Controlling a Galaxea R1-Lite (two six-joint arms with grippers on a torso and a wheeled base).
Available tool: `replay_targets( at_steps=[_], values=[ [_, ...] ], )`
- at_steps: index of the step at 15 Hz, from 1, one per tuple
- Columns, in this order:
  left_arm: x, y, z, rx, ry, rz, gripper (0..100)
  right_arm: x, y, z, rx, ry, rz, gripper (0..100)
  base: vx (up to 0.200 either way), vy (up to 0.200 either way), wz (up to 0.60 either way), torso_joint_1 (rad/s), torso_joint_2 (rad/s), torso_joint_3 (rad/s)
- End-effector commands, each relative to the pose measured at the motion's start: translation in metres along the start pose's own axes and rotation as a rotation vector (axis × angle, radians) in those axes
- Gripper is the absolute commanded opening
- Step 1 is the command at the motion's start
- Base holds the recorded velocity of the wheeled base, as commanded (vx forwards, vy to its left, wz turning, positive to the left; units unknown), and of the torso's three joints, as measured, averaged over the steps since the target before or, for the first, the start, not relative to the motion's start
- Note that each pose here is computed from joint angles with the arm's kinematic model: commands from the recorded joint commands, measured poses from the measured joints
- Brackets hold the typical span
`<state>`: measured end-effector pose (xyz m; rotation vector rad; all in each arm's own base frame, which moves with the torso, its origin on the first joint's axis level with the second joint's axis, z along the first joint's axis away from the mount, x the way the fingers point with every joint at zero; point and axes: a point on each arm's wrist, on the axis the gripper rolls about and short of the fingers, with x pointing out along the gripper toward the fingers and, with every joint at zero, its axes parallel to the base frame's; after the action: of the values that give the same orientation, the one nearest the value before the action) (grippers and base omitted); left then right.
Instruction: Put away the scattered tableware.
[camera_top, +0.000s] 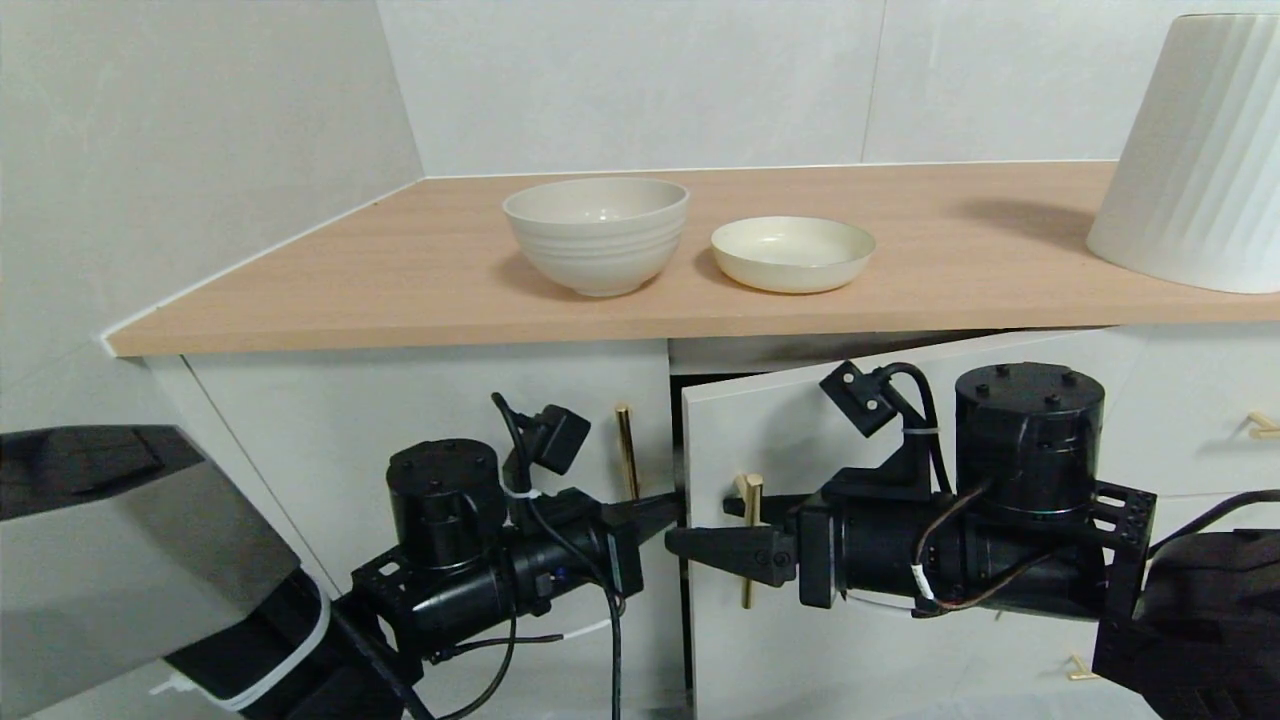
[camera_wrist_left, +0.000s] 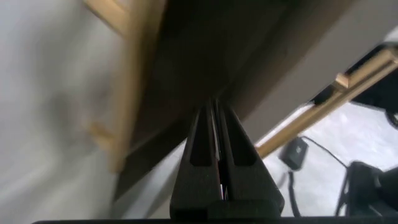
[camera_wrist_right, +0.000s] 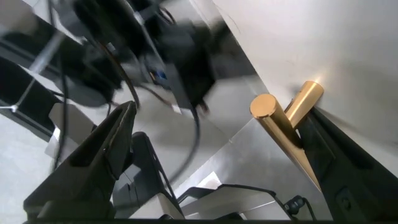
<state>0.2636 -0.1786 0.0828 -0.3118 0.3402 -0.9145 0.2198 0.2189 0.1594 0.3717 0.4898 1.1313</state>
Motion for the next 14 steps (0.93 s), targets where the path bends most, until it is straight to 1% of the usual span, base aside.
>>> replay_targets(
  at_steps=[1,2,4,6,10,14],
  values=[
    [0.006,0.000,-0.010,-0.009,0.034,-0.005,0,0.000,0.000,0.000,0.000,0.001,0.002,100,0.000,0.000,0.00,0.000,0.00,0.000],
    [0.006,0.000,-0.010,-0.009,0.034,-0.007,0,-0.001,0.000,-0.002,0.002,0.005,0.000,100,0.000,0.000,0.00,0.000,0.00,0.000],
    [0.007,-0.003,-0.009,0.002,0.015,-0.022,0,-0.001,-0.001,-0.003,0.001,0.009,-0.002,100,0.000,0.000,0.00,0.000,0.00,0.000],
    [0.008,-0.009,-0.009,0.008,0.014,-0.039,0,-0.003,-0.002,-0.007,0.001,0.020,-0.008,100,0.000,0.000,0.00,0.000,0.00,0.000],
    [0.008,-0.010,-0.009,0.010,0.010,-0.045,0,-0.007,-0.001,-0.009,-0.030,0.016,-0.012,100,0.000,0.000,0.00,0.000,0.00,0.000],
    [0.012,-0.018,-0.007,0.023,0.004,-0.080,0,-0.023,-0.003,-0.017,-0.021,0.028,-0.043,100,0.000,0.000,0.00,0.000,0.00,0.000]
  ],
)
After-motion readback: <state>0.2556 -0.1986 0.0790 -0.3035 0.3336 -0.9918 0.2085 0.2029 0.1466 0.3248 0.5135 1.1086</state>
